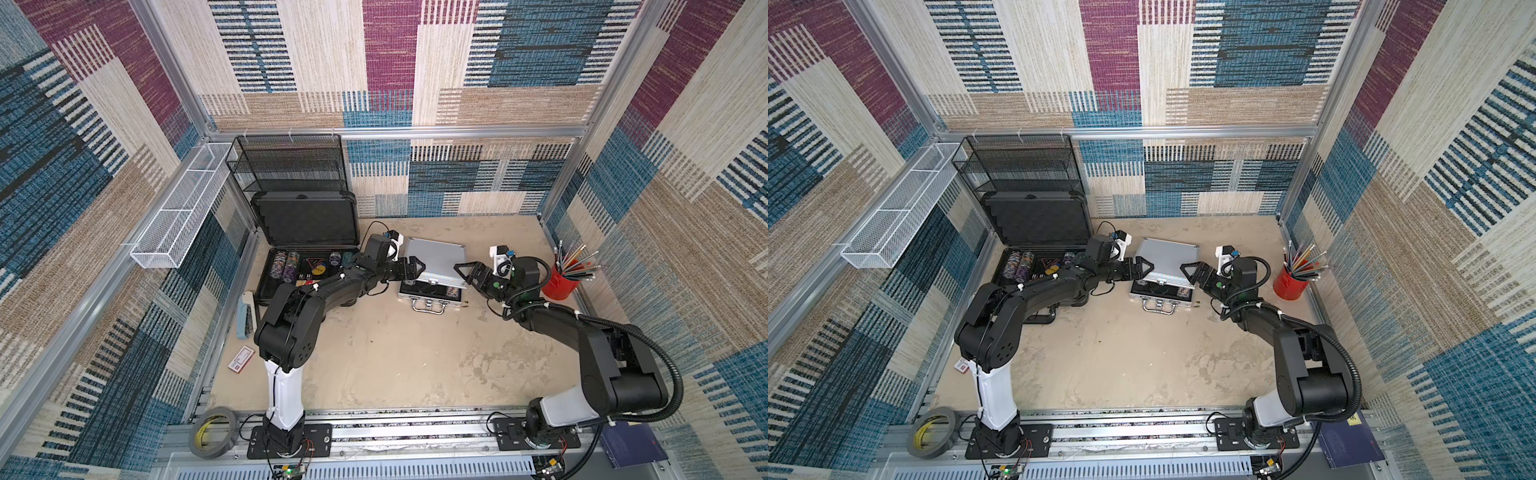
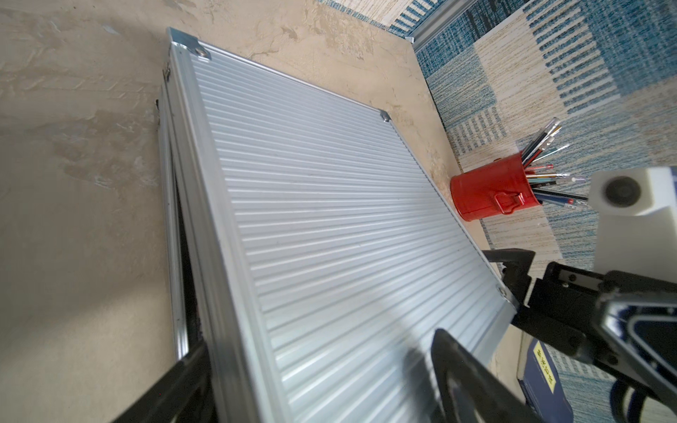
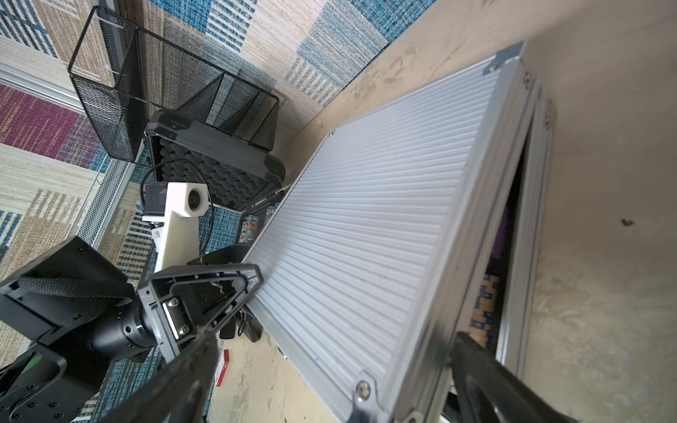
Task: Open the poker set cases
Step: Open the case lid on the poker set case.
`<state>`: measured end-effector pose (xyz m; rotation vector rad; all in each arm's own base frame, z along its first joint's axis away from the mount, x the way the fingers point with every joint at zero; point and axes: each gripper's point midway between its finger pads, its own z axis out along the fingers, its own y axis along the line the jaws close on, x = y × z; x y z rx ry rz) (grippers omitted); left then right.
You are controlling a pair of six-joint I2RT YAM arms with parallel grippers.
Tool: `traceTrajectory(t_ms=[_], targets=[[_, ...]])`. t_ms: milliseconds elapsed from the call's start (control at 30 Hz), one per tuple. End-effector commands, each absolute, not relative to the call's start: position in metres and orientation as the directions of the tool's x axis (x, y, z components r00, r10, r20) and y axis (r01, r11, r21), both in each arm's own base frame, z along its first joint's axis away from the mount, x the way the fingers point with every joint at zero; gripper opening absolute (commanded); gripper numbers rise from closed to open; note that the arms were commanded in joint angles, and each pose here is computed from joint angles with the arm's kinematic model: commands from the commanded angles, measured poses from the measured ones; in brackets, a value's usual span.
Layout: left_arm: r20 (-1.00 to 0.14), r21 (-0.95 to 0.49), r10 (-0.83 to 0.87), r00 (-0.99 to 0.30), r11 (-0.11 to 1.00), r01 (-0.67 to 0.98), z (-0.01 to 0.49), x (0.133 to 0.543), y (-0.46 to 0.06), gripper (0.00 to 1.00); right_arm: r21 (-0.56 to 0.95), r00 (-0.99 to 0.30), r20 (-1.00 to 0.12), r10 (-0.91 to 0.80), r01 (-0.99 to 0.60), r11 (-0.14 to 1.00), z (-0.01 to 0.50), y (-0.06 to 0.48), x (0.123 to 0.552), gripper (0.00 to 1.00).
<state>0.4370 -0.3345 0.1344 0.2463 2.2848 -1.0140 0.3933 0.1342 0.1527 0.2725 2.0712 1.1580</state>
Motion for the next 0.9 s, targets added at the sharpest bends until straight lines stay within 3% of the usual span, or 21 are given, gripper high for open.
traceTrajectory(t_ms=[0, 367, 500, 867], targets=[[-0.699, -0.578, -0.048, -0.713, 0.625, 0.525, 0.164, 0.441, -0.348, 0.89, 0.783, -0.685, -0.52, 0.511, -0.142, 0.606, 0.156, 0.126, 0.396, 1.0], [-0.712, -0.57, -0.051, -0.7, 0.624, 0.535, 0.17, 0.445, -0.348, 0.88, 0.765, -0.737, -0.472, 0.483, -0.07, 0.64, 0.133, 0.116, 0.386, 1.0], [-0.716, -0.568, -0.053, -0.696, 0.624, 0.536, 0.172, 0.447, -0.348, 0.88, 0.822, -0.769, -0.433, 0.47, -0.124, 0.556, 0.132, 0.133, 0.372, 1.0], [-0.711, -0.575, -0.059, -0.701, 0.622, 0.531, 0.172, 0.447, -0.349, 0.88, 0.928, -0.709, -0.346, 0.614, -0.164, 0.335, 0.168, 0.138, 0.369, 1.0]])
